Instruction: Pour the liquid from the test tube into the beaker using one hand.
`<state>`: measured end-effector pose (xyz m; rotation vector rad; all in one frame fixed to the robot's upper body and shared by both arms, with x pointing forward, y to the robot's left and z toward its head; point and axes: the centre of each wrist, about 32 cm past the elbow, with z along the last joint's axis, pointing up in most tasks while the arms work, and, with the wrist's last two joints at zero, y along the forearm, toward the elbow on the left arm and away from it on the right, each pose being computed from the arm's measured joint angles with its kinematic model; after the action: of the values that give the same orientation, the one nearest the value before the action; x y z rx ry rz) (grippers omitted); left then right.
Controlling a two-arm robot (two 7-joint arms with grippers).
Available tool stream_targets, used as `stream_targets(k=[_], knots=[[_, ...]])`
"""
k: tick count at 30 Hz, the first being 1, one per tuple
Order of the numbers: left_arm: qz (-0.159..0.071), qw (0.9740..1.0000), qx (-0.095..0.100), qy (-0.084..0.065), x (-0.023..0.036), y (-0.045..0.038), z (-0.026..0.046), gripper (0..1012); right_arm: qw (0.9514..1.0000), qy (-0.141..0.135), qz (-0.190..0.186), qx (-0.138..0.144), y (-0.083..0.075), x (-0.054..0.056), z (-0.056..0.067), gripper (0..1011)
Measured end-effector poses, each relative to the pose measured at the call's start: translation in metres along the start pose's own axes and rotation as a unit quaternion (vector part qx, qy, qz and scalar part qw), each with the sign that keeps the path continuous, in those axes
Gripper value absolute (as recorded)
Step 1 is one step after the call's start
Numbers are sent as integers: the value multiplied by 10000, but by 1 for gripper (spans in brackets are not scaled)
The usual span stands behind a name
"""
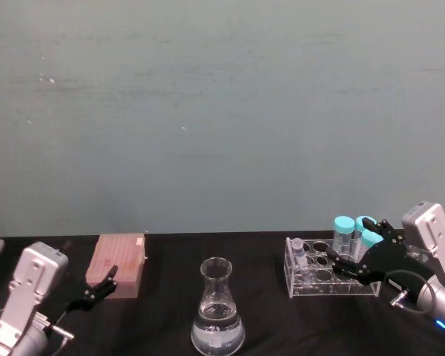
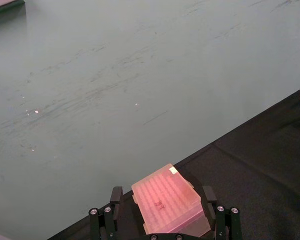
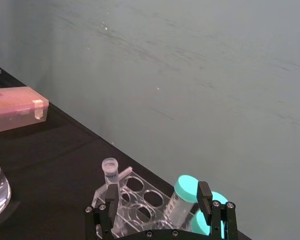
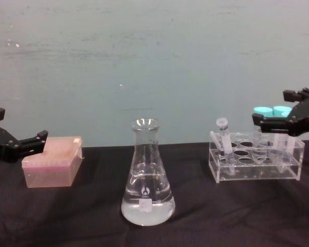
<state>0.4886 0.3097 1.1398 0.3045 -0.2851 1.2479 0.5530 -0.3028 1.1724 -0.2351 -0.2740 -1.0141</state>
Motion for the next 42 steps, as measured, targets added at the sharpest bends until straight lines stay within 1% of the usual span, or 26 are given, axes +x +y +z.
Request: stream_targets(k=[9,17,19,28,36,42], knots=[[0,10000,0,0,0,0,0,1000,9996,-9,293,57,125,20,29,1003],[0,10000,0,0,0,0,0,1000,9986,-55,517,34,213,8,24,1003],[0,10000,0,0,0,0,0,1000,9980,-83,621,9,251,4,17,1003],[0,10000,0,0,0,0,0,1000,9961,-164,862,-31,379,-4,11,1003],[0,10000,0,0,0,0,0,1000,9951,-119,973,-90,480,-9,-15,1003],[0,10000,0,0,0,0,0,1000,9950,-93,986,-132,520,5,-34,1003]])
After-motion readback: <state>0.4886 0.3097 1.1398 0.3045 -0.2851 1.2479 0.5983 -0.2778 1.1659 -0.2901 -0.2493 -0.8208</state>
